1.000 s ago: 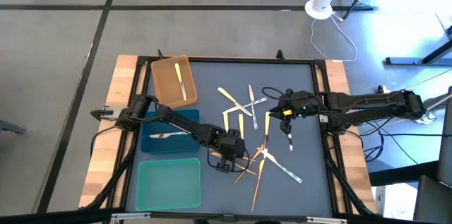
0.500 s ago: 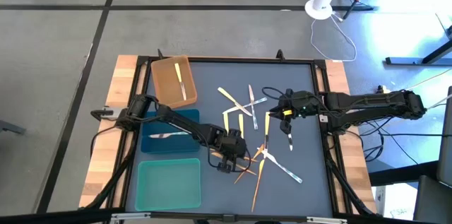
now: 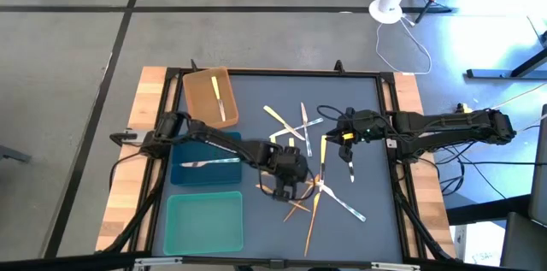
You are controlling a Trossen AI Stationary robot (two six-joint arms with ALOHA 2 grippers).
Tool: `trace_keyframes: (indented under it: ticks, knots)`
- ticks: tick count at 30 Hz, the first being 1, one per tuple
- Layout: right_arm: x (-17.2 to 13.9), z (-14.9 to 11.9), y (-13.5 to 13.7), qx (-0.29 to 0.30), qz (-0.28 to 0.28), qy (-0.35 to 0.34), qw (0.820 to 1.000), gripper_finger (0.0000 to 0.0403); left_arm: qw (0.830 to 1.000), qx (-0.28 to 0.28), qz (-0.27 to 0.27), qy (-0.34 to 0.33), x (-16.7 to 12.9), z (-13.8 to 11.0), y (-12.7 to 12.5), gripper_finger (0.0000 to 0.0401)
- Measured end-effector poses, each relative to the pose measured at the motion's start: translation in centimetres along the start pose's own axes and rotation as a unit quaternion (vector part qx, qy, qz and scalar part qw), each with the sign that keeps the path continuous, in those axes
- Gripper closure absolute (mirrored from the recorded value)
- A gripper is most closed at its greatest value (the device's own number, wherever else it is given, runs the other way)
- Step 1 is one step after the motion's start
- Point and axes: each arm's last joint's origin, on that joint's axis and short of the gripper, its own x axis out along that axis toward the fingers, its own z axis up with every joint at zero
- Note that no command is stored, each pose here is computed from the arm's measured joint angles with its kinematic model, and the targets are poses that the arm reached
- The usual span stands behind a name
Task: Sort silverware by color (type)
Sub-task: Put the gold knife into the green bin
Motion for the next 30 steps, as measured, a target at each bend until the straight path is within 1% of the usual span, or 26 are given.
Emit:
trace_keyframes:
  ticks: [7, 10, 12, 19, 24, 26, 30]
  knots:
    - [0.0, 0.0, 0.0, -0.001, 0.0, 0.0, 1.0, 0.0331, 1.0, -0.002, -0.001, -0.006, -2.0, 2.0, 0.3, 0.0383]
    - [0.0, 0.0, 0.0, -0.001, 0.0, 0.0, 1.0, 0.0331, 1.0, -0.005, -0.004, -0.001, -2.7, 2.6, 0.0, 0.0383]
    - [0.0, 0.0, 0.0, -0.001, 0.0, 0.0, 1.0, 0.0331, 1.0, -0.017, -0.006, 0.001, -3.2, 2.9, -0.3, 0.0383]
    - [0.0, 0.0, 0.0, -0.002, 0.0, 0.0, 1.0, 0.0331, 0.998, -0.059, -0.017, 0.022, -5.0, 3.7, -2.6, 0.0383]
    - [0.0, 0.0, 0.0, -0.002, 0.0, 0.0, 1.0, 0.0331, 0.992, -0.117, -0.007, 0.046, -6.5, 3.7, -4.3, 0.0383]
    - [0.0, 0.0, 0.0, -0.002, 0.0, 0.0, 1.0, 0.0331, 0.99, -0.135, -0.006, 0.04, -7.6, 3.9, -5.0, 0.0384]
    - [0.0, 0.0, 0.0, -0.002, 0.0, 0.0, 1.0, 0.0331, 0.987, -0.155, 0.021, 0.03, -10.4, 3.7, -6.6, 0.0384]
